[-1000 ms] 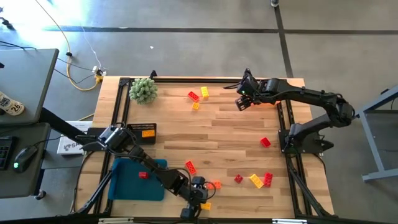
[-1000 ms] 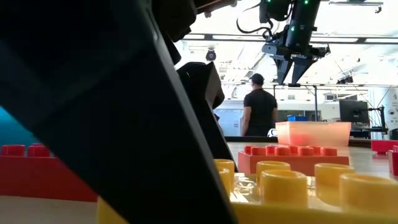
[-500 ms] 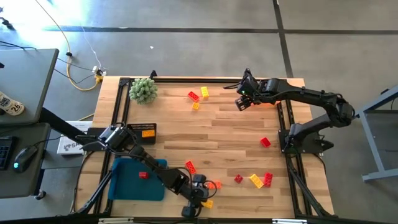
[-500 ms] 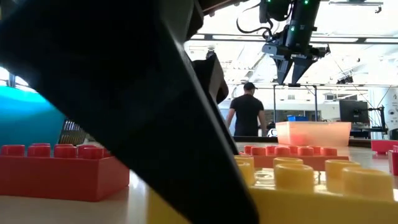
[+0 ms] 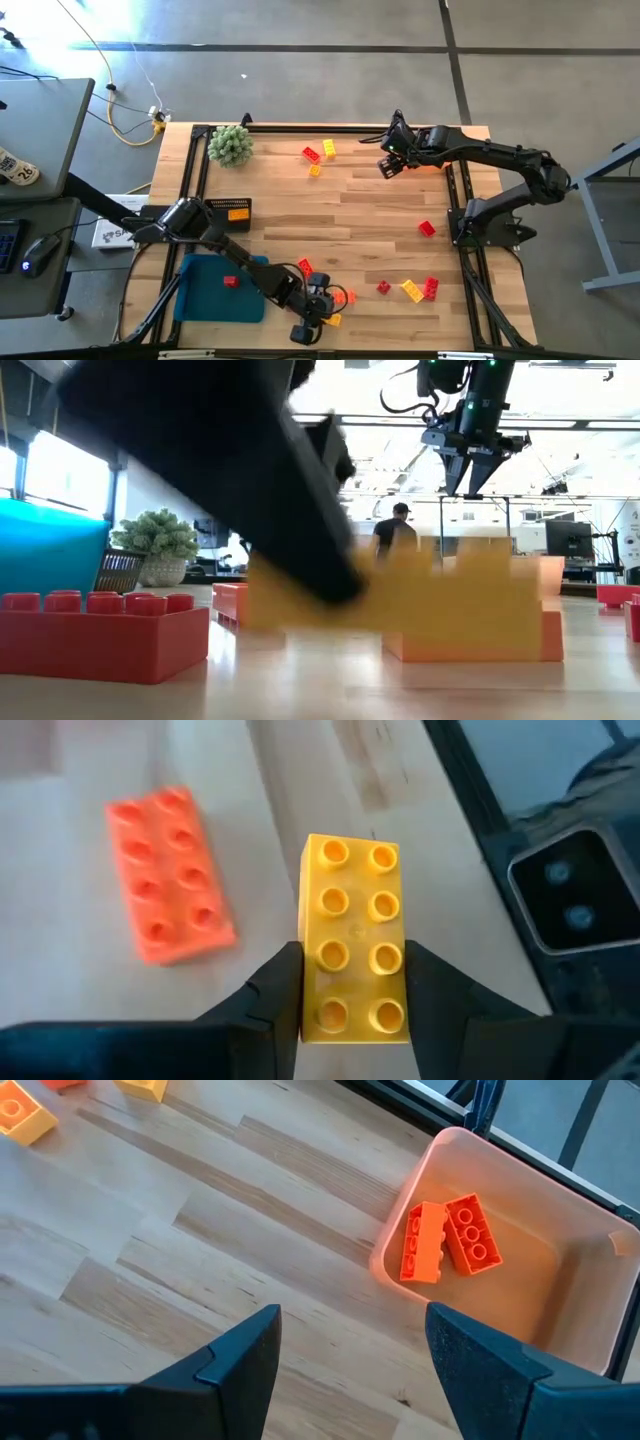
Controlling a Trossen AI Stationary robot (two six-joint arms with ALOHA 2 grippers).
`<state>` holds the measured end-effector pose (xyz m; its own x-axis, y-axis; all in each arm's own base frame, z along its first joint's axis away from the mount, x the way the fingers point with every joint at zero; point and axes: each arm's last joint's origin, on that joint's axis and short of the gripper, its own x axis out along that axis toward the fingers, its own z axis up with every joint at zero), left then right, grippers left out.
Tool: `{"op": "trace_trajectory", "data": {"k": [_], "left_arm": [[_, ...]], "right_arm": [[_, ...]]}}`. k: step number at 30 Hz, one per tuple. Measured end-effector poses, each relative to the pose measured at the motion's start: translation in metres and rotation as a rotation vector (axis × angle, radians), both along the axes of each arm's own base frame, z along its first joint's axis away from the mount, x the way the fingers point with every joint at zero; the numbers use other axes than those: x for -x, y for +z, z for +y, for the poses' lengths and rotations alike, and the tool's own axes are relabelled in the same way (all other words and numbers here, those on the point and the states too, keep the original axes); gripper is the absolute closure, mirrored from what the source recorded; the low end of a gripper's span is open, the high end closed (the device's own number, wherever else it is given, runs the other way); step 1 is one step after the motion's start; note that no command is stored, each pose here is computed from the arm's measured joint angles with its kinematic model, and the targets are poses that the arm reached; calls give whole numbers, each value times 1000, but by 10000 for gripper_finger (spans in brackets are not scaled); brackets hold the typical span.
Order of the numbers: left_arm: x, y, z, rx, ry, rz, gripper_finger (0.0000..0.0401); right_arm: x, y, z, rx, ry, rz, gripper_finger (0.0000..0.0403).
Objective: Sort & place blocks by color
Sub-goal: Put the yellow game piece into the black bin
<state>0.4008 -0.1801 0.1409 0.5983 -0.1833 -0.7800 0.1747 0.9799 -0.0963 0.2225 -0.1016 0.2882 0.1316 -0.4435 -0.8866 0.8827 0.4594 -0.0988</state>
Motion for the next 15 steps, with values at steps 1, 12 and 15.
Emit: {"op": "trace_trajectory", "data": {"k": [1, 12, 15], "left_arm": [[2, 6, 3, -12, 10, 5, 288], [28, 89, 44, -135, 96, -33, 288], [43, 115, 56, -166, 144, -47, 288]], "right_arm": [[0, 0, 0, 0, 1, 0, 166], [0, 0, 0, 2, 40, 16, 166], [0, 0, 0, -3, 45, 16, 166]]}}
